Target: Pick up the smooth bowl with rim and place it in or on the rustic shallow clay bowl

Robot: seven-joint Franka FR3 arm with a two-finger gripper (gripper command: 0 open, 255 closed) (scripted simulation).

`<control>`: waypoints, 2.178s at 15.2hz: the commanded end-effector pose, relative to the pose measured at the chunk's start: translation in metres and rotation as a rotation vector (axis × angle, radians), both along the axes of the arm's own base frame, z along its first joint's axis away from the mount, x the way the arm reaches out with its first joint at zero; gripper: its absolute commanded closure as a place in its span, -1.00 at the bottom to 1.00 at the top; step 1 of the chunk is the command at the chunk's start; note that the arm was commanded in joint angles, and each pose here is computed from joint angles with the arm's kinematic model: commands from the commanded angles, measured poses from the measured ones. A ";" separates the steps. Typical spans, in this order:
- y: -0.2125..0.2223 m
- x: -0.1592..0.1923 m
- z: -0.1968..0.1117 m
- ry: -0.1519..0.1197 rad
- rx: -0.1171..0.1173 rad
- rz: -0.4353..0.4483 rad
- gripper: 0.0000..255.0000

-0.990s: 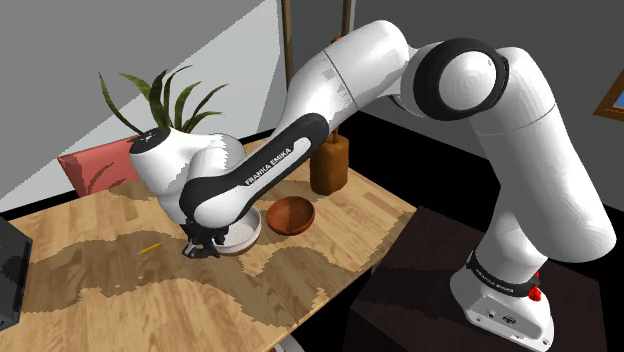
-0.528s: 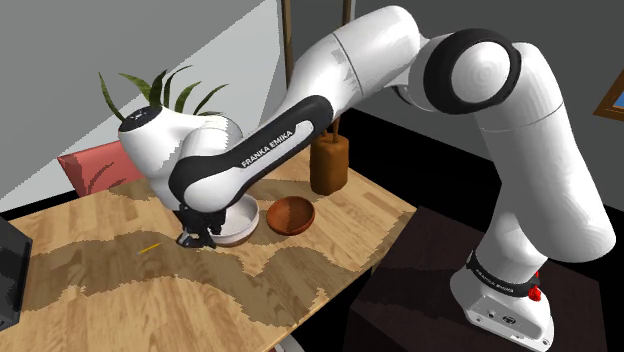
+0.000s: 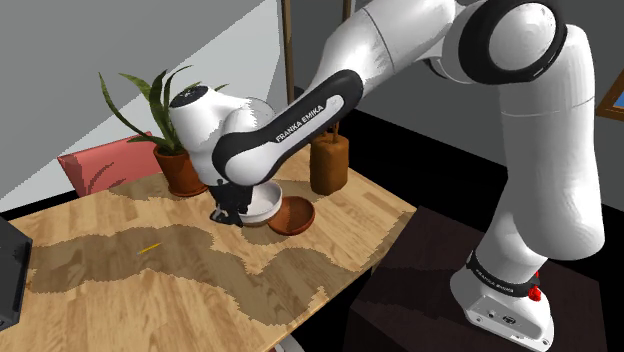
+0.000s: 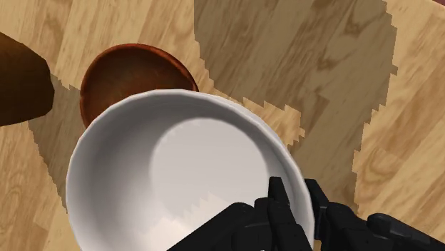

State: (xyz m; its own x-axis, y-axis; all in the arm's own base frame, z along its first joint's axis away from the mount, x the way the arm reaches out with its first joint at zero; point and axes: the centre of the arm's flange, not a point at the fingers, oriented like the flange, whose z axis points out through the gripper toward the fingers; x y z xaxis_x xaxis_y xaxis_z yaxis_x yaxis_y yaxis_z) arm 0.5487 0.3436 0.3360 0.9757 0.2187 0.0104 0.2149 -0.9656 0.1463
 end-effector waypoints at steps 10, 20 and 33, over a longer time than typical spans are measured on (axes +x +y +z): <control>-0.134 -0.010 0.004 -0.001 0.000 0.000 1.00; -0.134 -0.010 -0.049 -0.001 0.000 0.000 1.00; -0.134 -0.010 -0.076 -0.001 0.000 0.000 1.00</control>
State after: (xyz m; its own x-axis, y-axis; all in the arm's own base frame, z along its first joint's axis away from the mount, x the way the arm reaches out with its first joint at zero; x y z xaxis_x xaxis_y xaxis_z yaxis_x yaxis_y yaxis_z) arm 0.5388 0.2100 0.2596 0.9757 0.2190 0.0105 0.2152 -0.9655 0.1464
